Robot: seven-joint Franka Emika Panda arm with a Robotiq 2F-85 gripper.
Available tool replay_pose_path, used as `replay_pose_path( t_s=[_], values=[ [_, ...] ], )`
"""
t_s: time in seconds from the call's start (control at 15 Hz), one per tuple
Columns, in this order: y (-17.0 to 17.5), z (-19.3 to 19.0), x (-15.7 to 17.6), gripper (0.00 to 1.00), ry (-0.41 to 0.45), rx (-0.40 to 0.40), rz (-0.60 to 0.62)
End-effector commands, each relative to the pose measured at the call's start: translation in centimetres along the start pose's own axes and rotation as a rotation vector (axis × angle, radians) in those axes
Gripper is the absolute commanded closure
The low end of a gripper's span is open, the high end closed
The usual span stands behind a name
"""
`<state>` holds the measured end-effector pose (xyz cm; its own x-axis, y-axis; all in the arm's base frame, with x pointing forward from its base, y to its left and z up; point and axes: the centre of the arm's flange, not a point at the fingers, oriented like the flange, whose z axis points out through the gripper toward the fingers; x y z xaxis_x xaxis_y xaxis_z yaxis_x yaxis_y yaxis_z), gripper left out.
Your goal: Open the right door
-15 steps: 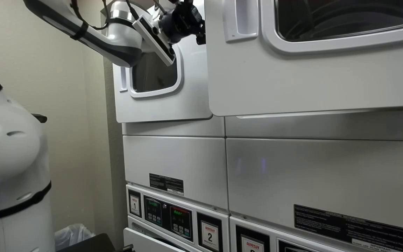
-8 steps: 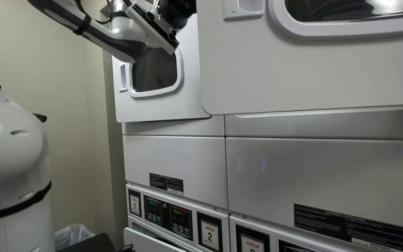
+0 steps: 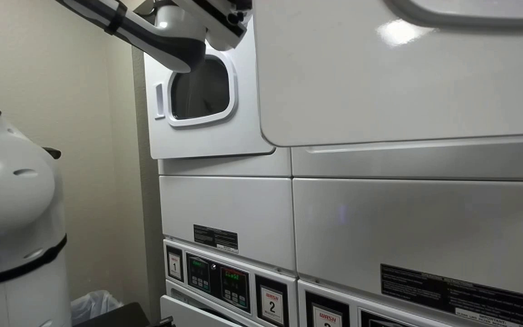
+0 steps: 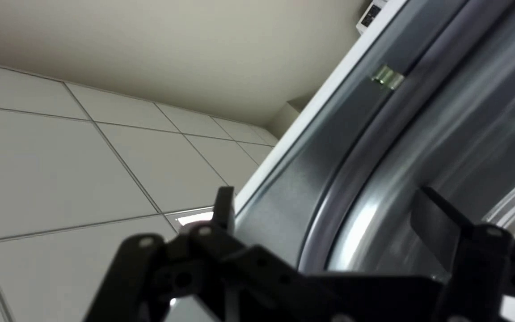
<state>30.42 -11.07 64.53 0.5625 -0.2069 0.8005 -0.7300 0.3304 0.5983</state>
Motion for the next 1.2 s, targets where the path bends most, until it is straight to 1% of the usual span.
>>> replay_pose_path(
  t_s=[0.0, 0.33, 0.47, 0.6, 0.93, 1.0, 1.13],
  values=[
    [0.9, 2.2, -0.4, 0.0, -0.029, -0.07, 0.016],
    [2.6, 4.5, -0.9, 0.0, -0.096, -0.17, 0.039],
    [2.7, 4.9, -0.9, 0.0, -0.108, -0.173, 0.044],
    [2.1, 4.7, -0.5, 0.0, -0.1, -0.144, 0.052],
    [-0.4, 1.8, 1.0, 0.0, -0.023, -0.017, 0.069],
    [-0.7, 1.2, 1.3, 0.0, -0.01, 0.017, 0.075],
    [-1.8, -0.1, 1.8, 0.0, 0.015, 0.12, 0.062]
  ],
)
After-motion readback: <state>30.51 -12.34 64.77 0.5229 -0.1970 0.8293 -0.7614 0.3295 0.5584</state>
